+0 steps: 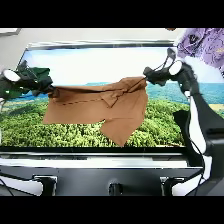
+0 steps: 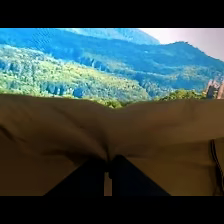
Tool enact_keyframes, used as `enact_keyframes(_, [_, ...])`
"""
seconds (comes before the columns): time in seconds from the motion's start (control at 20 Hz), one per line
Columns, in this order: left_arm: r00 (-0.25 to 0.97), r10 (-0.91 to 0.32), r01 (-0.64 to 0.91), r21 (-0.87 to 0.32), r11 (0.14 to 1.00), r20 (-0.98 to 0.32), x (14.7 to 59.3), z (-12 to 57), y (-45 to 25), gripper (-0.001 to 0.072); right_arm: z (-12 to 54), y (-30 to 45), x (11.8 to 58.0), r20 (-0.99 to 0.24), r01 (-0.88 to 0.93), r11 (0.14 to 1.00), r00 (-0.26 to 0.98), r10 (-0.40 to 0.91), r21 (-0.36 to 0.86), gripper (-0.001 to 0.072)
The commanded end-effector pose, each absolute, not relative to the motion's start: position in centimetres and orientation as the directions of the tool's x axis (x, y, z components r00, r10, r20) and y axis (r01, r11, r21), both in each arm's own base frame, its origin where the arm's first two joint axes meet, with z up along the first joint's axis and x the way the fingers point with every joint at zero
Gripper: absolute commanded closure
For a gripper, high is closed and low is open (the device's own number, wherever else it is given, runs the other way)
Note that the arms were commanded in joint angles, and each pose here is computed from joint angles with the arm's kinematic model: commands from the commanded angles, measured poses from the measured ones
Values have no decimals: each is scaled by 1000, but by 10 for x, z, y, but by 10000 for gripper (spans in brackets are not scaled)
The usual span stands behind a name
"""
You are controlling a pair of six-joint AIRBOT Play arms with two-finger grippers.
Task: Fold the clothes and pants, and hang the long-sleeved shirts on hangers.
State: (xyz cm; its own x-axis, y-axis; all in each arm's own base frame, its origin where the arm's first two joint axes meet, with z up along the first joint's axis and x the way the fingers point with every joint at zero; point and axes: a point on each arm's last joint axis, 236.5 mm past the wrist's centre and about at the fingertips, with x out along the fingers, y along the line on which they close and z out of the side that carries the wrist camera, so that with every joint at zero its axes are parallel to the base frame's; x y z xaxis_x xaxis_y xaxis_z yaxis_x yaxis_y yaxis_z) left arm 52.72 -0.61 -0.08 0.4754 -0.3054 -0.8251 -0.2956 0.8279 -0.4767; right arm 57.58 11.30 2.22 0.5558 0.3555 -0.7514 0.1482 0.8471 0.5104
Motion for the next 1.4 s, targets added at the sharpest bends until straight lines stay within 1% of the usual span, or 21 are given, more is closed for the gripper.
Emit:
enact_keyframes(0.0, [461, -335, -364, -520, 773, -821, 543, -53, -10, 677, -25, 133, 583, -746, 222, 771, 507, 432, 597, 592])
enact_keyframes(0.05, [461, -337, -371, -524, 767, -821, 543, -53, -7, 578, -24, 135, 580, -747, 225, 765, 495, 444, 604, 497])
enact_keyframes(0.1, [452, -343, -377, -525, 763, -823, 539, -49, -3, 345, -21, 138, 574, -750, 218, 765, 475, 460, 607, 385])
enact_keyframes(0.15, [441, -351, -383, -527, 758, -826, 535, -42, 5, 139, -14, 138, 566, -754, 184, 776, 451, 478, 603, 295])
enact_keyframes(0.2, [431, -359, -389, -529, 754, -828, 529, -30, 16, 31, -4, 134, 556, -761, 142, 794, 423, 491, 591, 277])
enact_keyframes(0.3, [445, -351, -386, -529, 756, -824, 515, 1, 47, 29, 21, 108, 531, -789, 52, 839, 376, 486, 542, 279])
enact_keyframes(0.45, [464, -290, -394, -489, 778, -837, 478, 41, 99, 29, 46, 38, 485, -876, 24, 919, 310, 368, 394, 280])
enact_keyframes(0.5, [473, -269, -421, -484, 767, -839, 462, 47, 113, 29, 48, 22, 470, -885, 28, 923, 296, 359, 384, 280])
enact_keyframes(0.55, [478, -255, -448, -484, 752, -840, 448, 49, 122, 29, 46, 12, 453, -882, 47, 914, 286, 375, 403, 280])
enact_keyframes(0.6, [474, -249, -472, -482, 738, -845, 432, 47, 127, 30, 40, 10, 436, -866, 69, 891, 278, 415, 449, 279])
enact_keyframes(0.75, [432, -264, -512, -475, 715, -863, 395, 29, 120, 31, -1, 38, 384, -767, 141, 762, 249, 591, 633, 279])
enact_keyframes(0.85, [401, -286, -524, -474, 708, -870, 384, 16, 110, 31, -34, 61, 360, -725, 186, 702, 216, 654, 688, 279])
enact_keyframes(0.95, [383, -298, -524, -471, 710, -874, 382, 9, 104, 31, -56, 80, 351, -691, 202, 661, 235, 683, 722, 277])
enact_keyframes(1.0, [385, -296, -520, -470, 713, -874, 384, 8, 103, 31, -66, 87, 350, -687, 210, 654, 242, 685, 727, 254])
enact_keyframes(1.1, [402, -282, -519, -471, 713, -871, 388, 9, 106, 31, -82, 101, 346, -688, 195, 660, 210, 695, 726, 248])
enact_keyframes(1.15, [404, -281, -519, -471, 713, -871, 389, 9, 106, 31, -89, 107, 346, -684, 193, 657, 199, 701, 729, 225])
enact_keyframes(1.2, [403, -281, -519, -470, 714, -871, 389, 9, 106, 31, -93, 113, 349, -675, 183, 650, 202, 710, 738, 225])
enact_keyframes(1.35, [403, -281, -519, -470, 714, -871, 389, 9, 106, 31, -99, 116, 367, -658, 185, 633, 267, 704, 752, 225])
